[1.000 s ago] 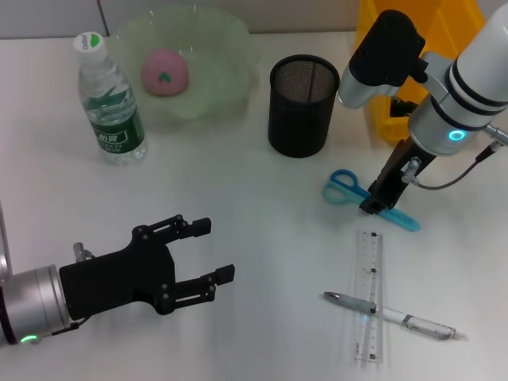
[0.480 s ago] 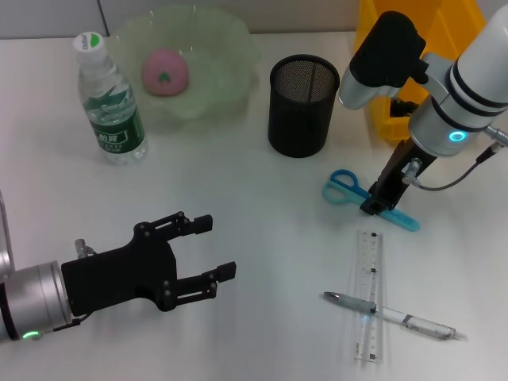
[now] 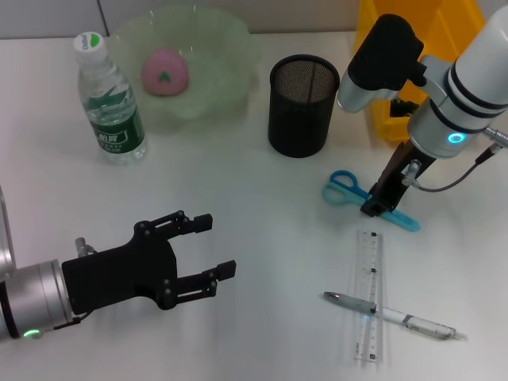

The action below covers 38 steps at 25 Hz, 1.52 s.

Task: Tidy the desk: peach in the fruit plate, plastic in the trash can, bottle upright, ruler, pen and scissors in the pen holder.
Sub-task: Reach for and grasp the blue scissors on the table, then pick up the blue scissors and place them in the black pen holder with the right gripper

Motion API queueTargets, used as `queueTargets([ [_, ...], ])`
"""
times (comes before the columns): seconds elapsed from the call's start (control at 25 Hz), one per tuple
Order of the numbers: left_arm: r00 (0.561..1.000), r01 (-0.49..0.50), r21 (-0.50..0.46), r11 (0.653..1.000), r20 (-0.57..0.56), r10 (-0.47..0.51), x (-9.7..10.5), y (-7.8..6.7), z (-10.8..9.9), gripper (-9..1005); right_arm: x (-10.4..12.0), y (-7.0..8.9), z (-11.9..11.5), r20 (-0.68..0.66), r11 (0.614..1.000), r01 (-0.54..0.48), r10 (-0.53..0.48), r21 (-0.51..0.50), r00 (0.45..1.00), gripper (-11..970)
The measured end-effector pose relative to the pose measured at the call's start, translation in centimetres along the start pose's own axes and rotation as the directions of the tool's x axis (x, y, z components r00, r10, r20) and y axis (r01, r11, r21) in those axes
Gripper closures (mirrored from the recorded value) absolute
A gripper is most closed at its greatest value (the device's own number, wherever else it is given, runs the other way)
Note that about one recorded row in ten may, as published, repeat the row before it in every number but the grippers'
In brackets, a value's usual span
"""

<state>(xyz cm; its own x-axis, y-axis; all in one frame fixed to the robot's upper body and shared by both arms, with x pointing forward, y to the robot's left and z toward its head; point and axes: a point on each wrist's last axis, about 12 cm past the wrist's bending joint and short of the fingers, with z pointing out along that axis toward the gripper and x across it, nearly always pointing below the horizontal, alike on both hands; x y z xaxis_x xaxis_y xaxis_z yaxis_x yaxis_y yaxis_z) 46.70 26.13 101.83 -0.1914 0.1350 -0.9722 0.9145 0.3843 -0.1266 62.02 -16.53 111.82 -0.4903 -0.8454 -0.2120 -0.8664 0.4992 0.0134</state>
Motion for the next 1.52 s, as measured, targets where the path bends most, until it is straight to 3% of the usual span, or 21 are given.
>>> queueTargets([
  [0.28, 1.0, -0.002, 0.001, 1.0, 0.0, 0.002, -0.1, 0.0, 0.1, 223, 0.0, 0.0, 0.0, -0.001, 1.0, 0.002, -0.002, 0.0, 1.0, 675],
  [0.48, 1.0, -0.002, 0.002, 1.0, 0.001, 0.002, -0.1, 0.1, 0.1, 223, 0.0, 0.1, 0.1, -0.007, 1.0, 0.012, -0.012, 0.004, 1.0, 741],
  [0.96, 1.0, -0.003, 0.003, 1.0, 0.001, 0.003, -0.1, 0.1, 0.1, 224, -0.4, 0.2, -0.8, 0.065, 1.0, 0.018, -0.018, 0.0, 0.998, 741],
  [1.28, 1.0, -0.003, -0.012, 1.0, 0.017, 0.003, -0.3, 0.3, 0.1, 224, -0.1, 0.8, -2.0, 0.18, 0.997, 0.047, -0.036, -0.054, 0.983, 741],
  [1.52, 0.999, 0.002, -0.03, 1.0, 0.037, -0.001, -0.5, 0.4, 0.1, 224, 1.7, 0.5, -2.5, 0.383, 0.991, 0.069, -0.02, -0.114, 0.924, 741],
])
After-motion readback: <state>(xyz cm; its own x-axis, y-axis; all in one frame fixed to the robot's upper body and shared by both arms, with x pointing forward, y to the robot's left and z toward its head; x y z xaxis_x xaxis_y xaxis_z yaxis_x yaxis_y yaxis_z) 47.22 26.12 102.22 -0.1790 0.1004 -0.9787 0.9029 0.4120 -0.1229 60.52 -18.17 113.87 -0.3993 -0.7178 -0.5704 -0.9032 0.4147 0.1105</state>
